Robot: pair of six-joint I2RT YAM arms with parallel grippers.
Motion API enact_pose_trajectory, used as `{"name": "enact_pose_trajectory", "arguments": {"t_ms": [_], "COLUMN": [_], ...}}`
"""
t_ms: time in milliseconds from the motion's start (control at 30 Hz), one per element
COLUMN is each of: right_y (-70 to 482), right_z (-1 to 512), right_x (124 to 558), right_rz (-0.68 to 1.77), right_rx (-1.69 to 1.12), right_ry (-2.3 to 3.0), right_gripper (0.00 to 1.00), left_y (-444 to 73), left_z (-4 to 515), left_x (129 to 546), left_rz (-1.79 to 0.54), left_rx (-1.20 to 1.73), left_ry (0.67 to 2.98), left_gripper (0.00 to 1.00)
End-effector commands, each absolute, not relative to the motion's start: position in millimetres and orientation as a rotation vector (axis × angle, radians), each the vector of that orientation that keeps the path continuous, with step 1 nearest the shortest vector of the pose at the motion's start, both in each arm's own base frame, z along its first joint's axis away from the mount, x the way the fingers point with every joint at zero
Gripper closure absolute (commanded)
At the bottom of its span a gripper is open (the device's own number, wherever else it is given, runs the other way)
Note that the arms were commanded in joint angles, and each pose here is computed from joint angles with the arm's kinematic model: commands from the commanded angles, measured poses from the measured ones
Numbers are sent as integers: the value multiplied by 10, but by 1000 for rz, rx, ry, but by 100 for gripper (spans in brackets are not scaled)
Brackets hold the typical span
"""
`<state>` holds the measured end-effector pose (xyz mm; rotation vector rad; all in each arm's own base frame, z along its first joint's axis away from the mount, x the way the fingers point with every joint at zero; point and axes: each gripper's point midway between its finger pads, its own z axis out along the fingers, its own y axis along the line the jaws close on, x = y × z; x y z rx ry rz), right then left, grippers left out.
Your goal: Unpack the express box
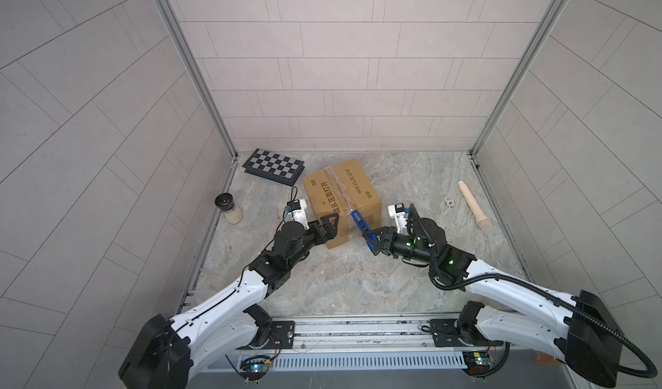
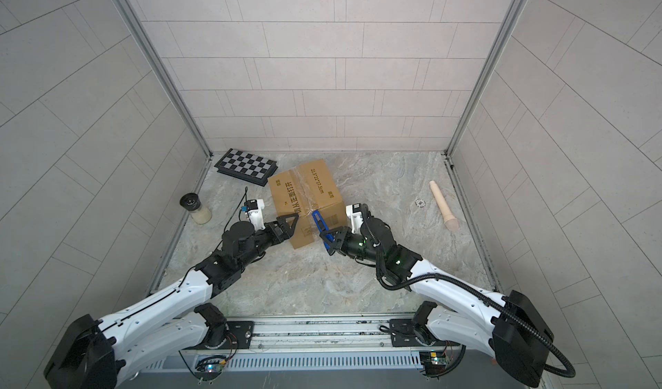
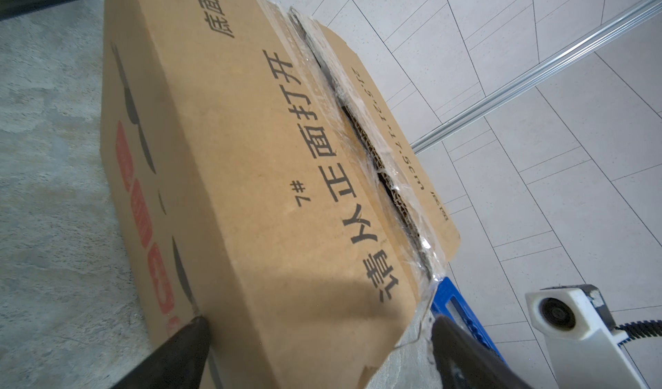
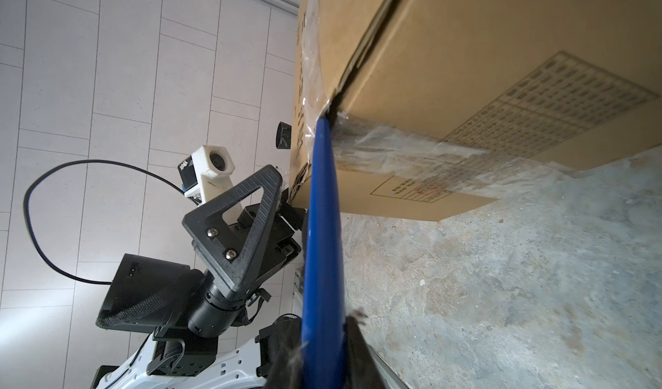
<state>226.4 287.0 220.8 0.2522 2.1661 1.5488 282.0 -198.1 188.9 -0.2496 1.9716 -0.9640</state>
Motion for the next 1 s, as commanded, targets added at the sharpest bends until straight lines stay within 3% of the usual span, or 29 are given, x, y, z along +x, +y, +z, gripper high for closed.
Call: {"name": "enact_pose_trajectory", "arguments": {"t_ms": [0,167,600,967], "right_y": [3047,2970,3111,3210], "right_z": [2686,2854,2266,2594], "right_x": [2046,2041,1939,1919], "right_rz": [1759,1775,1591,1706], "right_rx": [86,83,-36,-105], "right_ry": [2049,2003,2251,2152], "right_gripper": [100,100,100,100], "left_y": [-2244,-2228,-2305,-2288], "left_z": [2331,2280,2602,2475], "left_x": [2751,2759,2772,2796], "left_rz": [-1149,-1125,-1202,-1179], "left_rx": [-152,-153,-137,-158], "left_ry": [1863,1879,1802,1831], "left_gripper": [0,0,0,0]}}
